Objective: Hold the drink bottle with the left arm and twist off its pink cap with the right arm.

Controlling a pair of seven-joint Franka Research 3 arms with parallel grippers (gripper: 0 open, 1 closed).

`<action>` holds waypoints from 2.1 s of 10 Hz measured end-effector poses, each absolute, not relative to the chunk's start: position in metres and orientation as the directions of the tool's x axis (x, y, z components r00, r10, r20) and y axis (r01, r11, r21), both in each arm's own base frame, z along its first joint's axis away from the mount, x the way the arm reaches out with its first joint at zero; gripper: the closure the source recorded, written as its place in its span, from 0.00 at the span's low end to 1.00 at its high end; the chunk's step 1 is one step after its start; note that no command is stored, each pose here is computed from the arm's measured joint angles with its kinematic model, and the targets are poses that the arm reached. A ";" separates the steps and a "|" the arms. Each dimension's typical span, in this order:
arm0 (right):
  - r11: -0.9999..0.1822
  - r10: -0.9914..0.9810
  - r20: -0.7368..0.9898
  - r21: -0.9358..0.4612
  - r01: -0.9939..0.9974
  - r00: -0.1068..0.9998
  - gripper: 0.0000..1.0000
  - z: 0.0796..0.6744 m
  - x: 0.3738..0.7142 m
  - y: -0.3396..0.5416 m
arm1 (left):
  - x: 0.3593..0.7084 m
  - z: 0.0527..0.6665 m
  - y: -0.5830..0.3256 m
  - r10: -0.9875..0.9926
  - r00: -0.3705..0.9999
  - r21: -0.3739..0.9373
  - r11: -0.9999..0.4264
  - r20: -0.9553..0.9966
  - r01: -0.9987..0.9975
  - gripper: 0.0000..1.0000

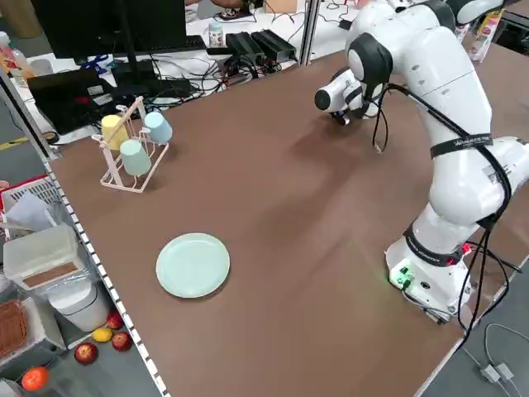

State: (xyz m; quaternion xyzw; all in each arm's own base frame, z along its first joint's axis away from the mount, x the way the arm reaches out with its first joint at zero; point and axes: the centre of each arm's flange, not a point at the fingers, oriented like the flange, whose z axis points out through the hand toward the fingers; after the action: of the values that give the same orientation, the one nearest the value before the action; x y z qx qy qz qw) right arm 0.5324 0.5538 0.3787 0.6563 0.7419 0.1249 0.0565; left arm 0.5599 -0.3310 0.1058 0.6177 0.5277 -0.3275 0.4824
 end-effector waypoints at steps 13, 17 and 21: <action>-0.567 0.822 0.140 0.113 0.816 0.552 0.00 0.417 0.541 0.520 | 0.559 0.106 -0.333 0.335 0.230 0.251 0.019 -0.914 0.968 0.38; -0.843 0.535 0.172 0.048 0.536 0.827 0.02 0.418 0.539 0.522 | 0.560 0.106 -0.334 0.335 0.231 0.252 0.021 -0.914 0.968 0.38; -0.969 0.229 0.219 -0.037 0.242 0.949 0.03 0.420 0.542 0.525 | 0.563 0.105 -0.336 0.331 0.232 0.254 0.024 -0.915 0.967 0.38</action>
State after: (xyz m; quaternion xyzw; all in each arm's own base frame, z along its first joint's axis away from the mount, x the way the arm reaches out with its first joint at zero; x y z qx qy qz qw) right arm 0.5422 0.5254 0.4205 0.9865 0.1194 0.1071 -0.0317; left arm 0.5626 -0.3356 0.1047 0.6171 0.5257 -0.3278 0.4852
